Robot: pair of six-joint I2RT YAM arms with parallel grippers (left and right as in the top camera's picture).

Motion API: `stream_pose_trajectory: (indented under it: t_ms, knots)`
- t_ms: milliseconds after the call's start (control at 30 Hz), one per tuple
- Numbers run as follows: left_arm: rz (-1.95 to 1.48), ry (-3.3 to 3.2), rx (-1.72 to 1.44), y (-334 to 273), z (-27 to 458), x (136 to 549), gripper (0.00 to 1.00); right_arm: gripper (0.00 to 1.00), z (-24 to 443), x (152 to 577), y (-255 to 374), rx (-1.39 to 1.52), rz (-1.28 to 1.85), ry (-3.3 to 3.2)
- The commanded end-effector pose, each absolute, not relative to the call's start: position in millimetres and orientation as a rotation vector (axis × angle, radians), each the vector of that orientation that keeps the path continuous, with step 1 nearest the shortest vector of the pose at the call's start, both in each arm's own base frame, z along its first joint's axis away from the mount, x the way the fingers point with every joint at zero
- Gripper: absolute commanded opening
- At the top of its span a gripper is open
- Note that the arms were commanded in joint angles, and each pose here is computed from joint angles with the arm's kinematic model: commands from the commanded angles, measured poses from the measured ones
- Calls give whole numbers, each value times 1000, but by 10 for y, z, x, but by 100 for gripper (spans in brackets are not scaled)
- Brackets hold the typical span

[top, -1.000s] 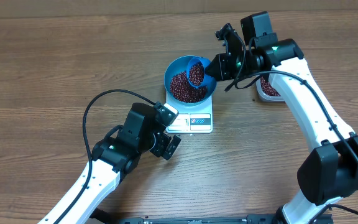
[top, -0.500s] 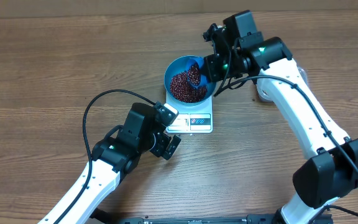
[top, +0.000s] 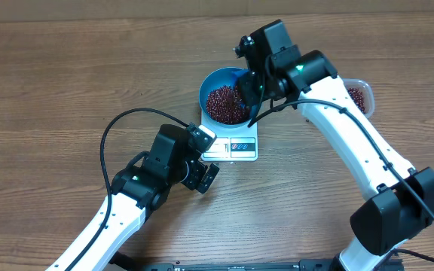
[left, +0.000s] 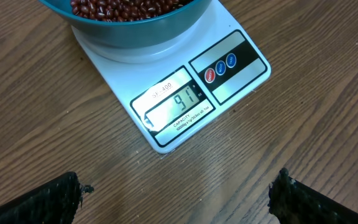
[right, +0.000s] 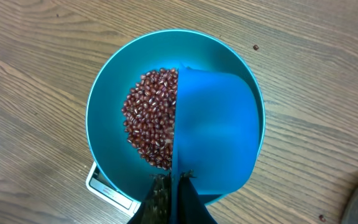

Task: Scoop item into bowl and weigh 150g on scale
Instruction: 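Tip the scoop to pour beans into the teal bowl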

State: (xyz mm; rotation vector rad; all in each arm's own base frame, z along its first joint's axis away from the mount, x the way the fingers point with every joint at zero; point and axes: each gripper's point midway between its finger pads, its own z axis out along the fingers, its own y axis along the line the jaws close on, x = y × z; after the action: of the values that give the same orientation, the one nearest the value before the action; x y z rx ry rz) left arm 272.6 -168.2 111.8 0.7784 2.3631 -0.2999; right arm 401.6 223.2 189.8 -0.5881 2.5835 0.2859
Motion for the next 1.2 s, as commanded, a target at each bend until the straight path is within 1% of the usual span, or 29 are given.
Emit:
stream_pose_trajectory:
  t_ms: [0, 300, 767, 1167]
  knots:
    - [-299, 2376, 746, -1663, 1112, 2742, 100, 4, 2217, 4045, 2251, -598, 207, 2484]
    - [-299, 2376, 746, -1663, 1112, 2742, 100, 4, 2238, 4013, 2336, -687, 69, 2429]
    - [-299, 2376, 746, -1663, 1112, 2742, 100, 4, 2253, 4017, 2370, -691, 77, 2418]
    - [-299, 2376, 746, -1663, 1112, 2742, 99, 4, 2293, 4056, 2378, -905, -9, 2322]
